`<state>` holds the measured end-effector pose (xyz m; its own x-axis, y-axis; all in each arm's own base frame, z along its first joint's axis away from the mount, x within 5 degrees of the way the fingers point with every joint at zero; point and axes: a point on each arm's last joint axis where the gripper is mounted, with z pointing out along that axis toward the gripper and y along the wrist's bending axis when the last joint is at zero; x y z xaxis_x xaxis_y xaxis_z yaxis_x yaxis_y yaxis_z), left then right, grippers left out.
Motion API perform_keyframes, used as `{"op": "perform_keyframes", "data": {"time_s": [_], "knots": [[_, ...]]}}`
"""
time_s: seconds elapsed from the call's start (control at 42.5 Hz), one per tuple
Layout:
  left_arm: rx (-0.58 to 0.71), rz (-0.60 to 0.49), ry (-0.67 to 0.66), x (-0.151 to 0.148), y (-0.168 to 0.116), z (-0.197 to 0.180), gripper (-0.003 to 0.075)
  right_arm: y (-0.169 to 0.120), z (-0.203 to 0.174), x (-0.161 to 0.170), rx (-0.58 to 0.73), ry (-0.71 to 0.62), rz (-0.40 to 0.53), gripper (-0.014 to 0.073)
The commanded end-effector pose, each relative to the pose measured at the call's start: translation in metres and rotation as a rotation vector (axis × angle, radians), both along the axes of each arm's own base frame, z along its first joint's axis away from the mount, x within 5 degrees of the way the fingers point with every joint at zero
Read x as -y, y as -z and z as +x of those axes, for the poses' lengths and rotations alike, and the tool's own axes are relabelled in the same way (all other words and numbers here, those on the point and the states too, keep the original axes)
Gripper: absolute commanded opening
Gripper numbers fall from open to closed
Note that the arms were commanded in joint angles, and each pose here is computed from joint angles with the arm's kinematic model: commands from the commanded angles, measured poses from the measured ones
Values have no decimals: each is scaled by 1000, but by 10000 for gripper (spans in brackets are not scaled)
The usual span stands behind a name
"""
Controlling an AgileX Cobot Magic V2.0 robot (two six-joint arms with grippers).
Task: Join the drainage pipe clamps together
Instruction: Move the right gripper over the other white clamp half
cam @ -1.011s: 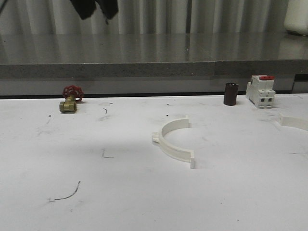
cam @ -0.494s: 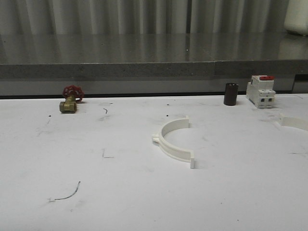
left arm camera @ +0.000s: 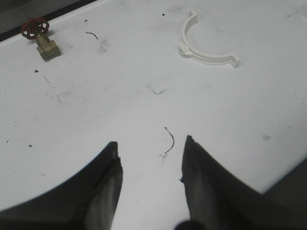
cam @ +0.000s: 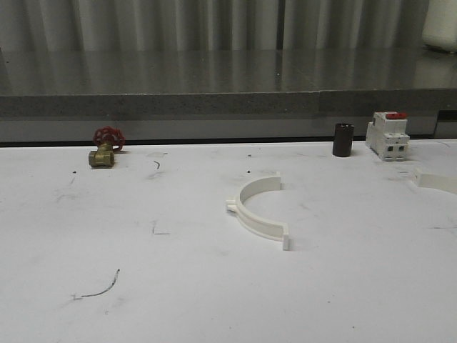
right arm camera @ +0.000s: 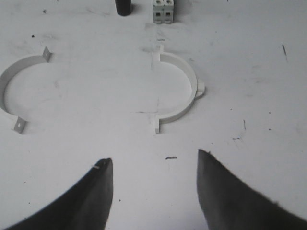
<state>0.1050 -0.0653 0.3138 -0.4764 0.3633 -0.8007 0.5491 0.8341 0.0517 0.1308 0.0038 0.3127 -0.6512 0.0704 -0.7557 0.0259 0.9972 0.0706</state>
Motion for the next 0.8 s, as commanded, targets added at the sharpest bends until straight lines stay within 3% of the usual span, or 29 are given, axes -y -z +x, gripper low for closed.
{"op": "perform_keyframes", "data": {"time_s": [0.0,0.188,0.423,0.776], "knots": [[87,-68,0,2,-15,3,294,-14,23,7,-32,46,-23,425],[87,-68,0,2,-15,3,294,-13,67,36,-238,168,-10,425],[85,-67,0,2,-15,3,294,7,130,50,-356,81,-1,425],[85,-67,0,2,-15,3,294,46,193,59,-468,53,-3,425]]}}
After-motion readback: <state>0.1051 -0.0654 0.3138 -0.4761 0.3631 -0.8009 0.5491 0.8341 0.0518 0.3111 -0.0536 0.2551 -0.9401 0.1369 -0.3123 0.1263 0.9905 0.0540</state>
